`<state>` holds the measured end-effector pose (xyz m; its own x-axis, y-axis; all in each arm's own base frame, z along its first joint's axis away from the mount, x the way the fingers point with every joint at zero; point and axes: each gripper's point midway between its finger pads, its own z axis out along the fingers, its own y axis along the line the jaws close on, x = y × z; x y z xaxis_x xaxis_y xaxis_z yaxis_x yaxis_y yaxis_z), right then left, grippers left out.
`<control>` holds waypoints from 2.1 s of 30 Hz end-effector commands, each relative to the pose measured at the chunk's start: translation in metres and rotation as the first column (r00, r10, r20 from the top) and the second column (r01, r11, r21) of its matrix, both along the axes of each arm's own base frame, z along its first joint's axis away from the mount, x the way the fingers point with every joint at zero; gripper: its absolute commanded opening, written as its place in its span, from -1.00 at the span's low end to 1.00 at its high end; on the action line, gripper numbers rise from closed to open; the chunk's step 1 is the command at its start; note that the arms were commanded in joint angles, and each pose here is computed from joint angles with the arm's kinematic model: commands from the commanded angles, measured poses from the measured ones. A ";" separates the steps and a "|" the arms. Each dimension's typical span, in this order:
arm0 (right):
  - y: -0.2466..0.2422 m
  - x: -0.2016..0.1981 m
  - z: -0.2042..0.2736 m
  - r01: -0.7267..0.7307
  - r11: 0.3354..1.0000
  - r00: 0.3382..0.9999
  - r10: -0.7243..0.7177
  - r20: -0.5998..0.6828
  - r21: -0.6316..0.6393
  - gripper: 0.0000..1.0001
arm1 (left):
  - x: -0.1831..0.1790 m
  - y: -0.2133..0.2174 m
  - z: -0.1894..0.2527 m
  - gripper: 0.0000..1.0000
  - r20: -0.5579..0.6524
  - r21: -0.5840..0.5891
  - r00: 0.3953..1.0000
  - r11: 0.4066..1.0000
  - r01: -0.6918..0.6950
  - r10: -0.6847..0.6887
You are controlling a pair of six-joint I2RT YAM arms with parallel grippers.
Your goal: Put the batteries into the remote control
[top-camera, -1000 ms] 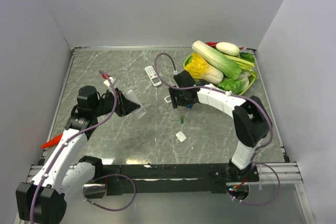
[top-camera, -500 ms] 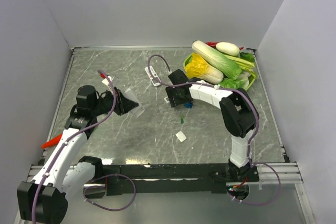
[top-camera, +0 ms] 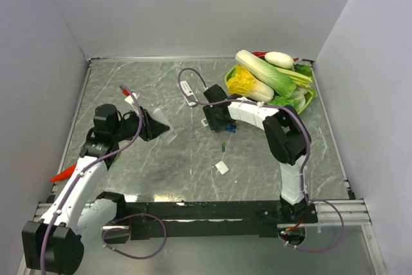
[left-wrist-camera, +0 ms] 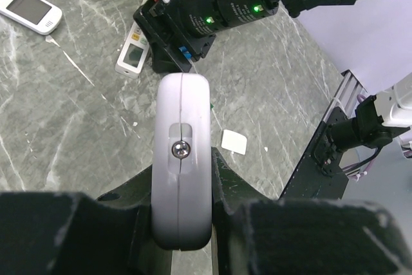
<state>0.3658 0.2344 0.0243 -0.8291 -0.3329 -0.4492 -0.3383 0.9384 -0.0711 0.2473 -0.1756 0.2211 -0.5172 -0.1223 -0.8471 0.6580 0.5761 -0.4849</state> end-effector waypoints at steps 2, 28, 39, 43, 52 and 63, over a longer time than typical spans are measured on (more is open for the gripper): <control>0.006 0.004 -0.007 -0.030 0.999 1.000 0.030 -0.002 -0.029 0.31 | 0.004 -0.002 0.014 -0.97 0.055 -0.018 0.998 1.000 0.024 -0.023; 0.031 -0.113 -0.019 -0.512 0.858 0.850 0.500 -0.163 -0.039 0.07 | 0.004 0.000 0.015 -0.97 0.052 -0.028 0.999 0.999 0.015 -0.014; 0.035 -0.112 -0.008 -0.511 0.859 0.852 0.501 -0.154 -0.034 0.51 | 0.006 0.003 0.013 -0.97 0.040 -0.023 0.999 1.000 -0.013 0.013; 0.044 -0.114 0.014 -0.492 0.870 0.862 0.491 -0.125 0.021 0.64 | 0.006 0.003 0.014 -0.97 0.044 -0.024 0.999 1.000 -0.017 0.018; 0.044 -0.102 0.074 -0.199 0.973 0.980 0.201 -0.007 0.118 0.61 | 0.007 0.007 0.018 -0.98 0.057 -0.025 0.997 0.999 -0.043 0.045; 0.039 -0.098 0.065 0.324 0.915 0.946 -0.313 -0.084 0.239 0.21 | 0.004 0.009 0.022 -0.97 0.068 -0.030 0.996 0.998 -0.061 0.063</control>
<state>0.2618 0.2723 0.0792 -0.8759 -0.2022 -0.4381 -0.2702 0.9578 0.0980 0.2503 -0.1685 0.2300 -0.4950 -0.1596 -0.8541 0.6372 0.6016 -0.4817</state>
